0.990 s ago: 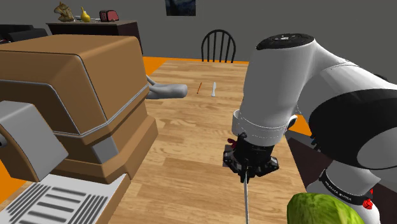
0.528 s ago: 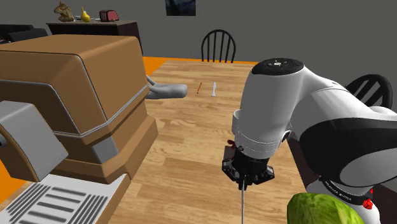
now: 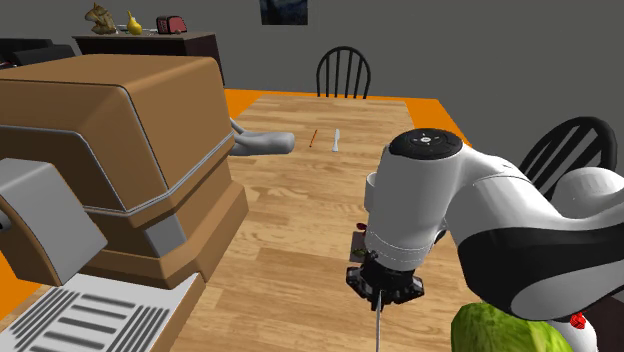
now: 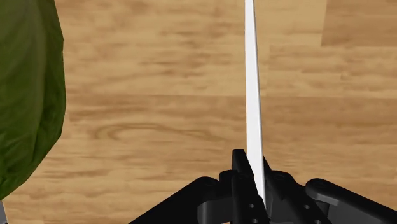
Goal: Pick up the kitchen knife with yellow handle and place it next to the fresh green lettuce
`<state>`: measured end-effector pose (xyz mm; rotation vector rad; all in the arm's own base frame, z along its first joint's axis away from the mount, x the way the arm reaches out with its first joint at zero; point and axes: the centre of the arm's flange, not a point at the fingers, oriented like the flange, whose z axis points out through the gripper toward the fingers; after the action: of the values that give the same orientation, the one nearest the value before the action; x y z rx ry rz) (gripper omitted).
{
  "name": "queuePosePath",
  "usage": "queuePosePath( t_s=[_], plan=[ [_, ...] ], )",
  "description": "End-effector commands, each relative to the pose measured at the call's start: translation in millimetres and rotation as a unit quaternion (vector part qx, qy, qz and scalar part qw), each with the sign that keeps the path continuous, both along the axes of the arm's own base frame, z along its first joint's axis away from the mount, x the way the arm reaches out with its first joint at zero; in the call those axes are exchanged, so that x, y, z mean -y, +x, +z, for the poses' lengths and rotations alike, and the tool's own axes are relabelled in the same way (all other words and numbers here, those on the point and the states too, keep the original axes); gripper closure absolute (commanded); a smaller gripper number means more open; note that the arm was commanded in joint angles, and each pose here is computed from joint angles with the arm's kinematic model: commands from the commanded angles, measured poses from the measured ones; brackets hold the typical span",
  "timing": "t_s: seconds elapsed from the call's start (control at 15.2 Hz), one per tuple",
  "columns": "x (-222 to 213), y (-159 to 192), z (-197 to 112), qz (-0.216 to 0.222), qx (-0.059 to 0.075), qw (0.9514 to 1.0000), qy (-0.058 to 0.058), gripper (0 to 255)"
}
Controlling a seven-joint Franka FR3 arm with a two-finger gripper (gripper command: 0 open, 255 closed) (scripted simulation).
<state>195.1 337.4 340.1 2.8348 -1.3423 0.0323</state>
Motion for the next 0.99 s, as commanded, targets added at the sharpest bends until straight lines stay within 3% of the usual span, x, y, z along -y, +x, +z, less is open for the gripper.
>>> queuePosePath(
  t_s=[0.0, 0.2, 0.66, 0.73, 0.92],
  plan=[
    [0.7, 0.6, -11.8, -0.001, -0.002, 1.0, -0.002, 255],
    [0.7, 0.6, -27.2, -0.001, -0.002, 1.0, -0.002, 255],
    [0.7, 0.6, -27.2, -0.001, -0.002, 1.0, -0.002, 255],
    [0.6, 0.5, -27.3, -0.001, -0.002, 1.0, -0.002, 0],
    [0.7, 0.3, -27.3, -0.001, -0.002, 1.0, -0.002, 0]
  ],
)
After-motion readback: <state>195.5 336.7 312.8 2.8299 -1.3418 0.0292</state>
